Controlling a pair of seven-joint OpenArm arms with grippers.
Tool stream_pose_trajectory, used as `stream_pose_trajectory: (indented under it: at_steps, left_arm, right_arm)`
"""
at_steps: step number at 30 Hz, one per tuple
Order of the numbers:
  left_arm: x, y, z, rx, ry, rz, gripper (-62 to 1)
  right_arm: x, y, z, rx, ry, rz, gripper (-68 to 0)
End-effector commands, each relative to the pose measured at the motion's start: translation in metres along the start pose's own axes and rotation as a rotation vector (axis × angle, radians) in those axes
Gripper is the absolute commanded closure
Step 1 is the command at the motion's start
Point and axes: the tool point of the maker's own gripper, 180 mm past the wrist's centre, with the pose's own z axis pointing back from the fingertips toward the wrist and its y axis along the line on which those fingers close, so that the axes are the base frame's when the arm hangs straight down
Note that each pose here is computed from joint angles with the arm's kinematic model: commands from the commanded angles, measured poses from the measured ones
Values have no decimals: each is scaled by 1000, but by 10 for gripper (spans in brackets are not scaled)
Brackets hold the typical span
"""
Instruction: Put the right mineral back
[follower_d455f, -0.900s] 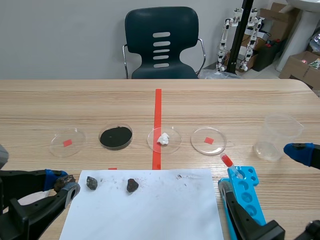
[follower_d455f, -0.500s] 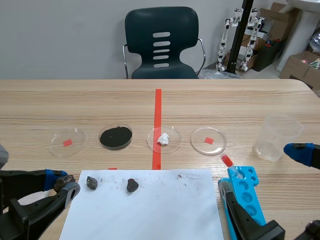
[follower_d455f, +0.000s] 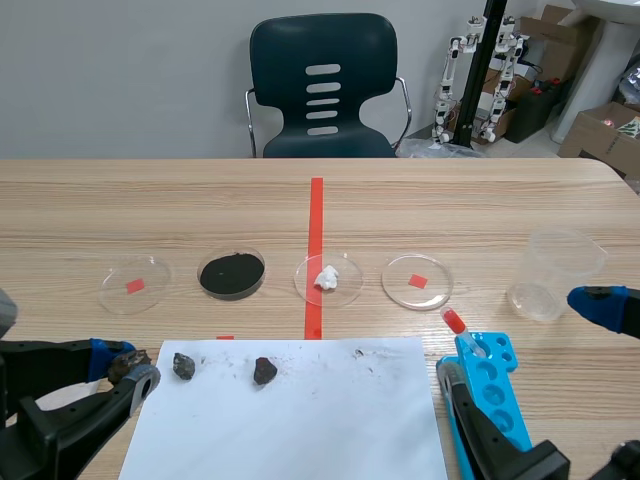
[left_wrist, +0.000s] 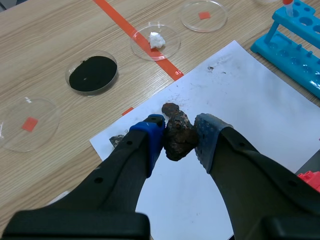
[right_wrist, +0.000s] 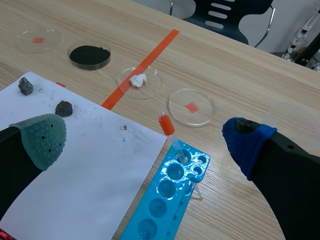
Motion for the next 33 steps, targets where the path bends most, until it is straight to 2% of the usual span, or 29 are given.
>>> stream_pose_trajectory:
  at_steps: [1,16,23,33]
  left_arm:
    - [13,-3,-1,-5,-45,10,-74]
    - [13,-3,-1,-5,-44,10,-74]
    - [5,-2,-2,-3,-1,8,-74]
    - [28,-4,-34,-45,-36,-46,-74]
  right_arm:
    - [7,-2,-2,1,-28,4,-679]
    - [7,-2,-2,1,-28,4,-679]
    - [7,-2,-2,1,-28,4,-679]
    - [7,-2,-2,1,-28,4,-679]
